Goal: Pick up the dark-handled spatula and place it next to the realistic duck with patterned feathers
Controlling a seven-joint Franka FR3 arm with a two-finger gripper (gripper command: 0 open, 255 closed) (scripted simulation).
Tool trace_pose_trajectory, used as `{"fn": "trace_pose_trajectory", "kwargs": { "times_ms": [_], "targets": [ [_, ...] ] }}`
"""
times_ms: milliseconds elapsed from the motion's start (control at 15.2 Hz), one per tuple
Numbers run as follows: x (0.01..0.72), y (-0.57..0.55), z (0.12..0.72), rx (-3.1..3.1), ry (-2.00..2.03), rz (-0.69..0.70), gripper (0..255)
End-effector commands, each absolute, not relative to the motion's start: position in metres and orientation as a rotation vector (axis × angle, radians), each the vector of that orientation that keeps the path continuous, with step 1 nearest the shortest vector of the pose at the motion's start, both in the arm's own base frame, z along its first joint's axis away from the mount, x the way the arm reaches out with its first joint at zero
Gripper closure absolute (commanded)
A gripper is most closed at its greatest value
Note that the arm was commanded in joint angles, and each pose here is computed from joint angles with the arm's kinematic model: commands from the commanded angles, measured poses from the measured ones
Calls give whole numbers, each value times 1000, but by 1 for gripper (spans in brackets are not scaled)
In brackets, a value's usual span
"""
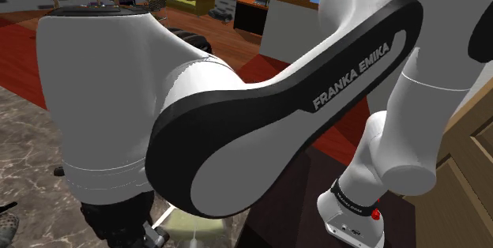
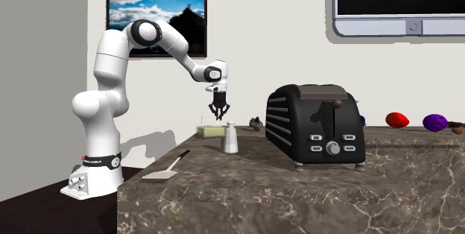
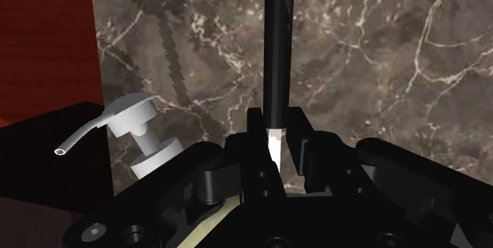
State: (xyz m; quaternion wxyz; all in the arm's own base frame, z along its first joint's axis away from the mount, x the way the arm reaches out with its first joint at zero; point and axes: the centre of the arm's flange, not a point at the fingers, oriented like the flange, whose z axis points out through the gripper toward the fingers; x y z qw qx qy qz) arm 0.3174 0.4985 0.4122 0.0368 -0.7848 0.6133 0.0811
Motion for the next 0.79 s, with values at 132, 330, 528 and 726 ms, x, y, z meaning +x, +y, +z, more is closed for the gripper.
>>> {"fn": "trace_pose_trajectory", "kwargs": {
  "times_ms": [132,330,528,726],
  "targets": [
    [317,499,392,-2409,1883,249,255],
    [317,499,376,-2409,1883,249,255],
    [317,499,360,-2409,1883,249,255],
    [317,499,348,-2409,1883,249,255]
  ]
}}
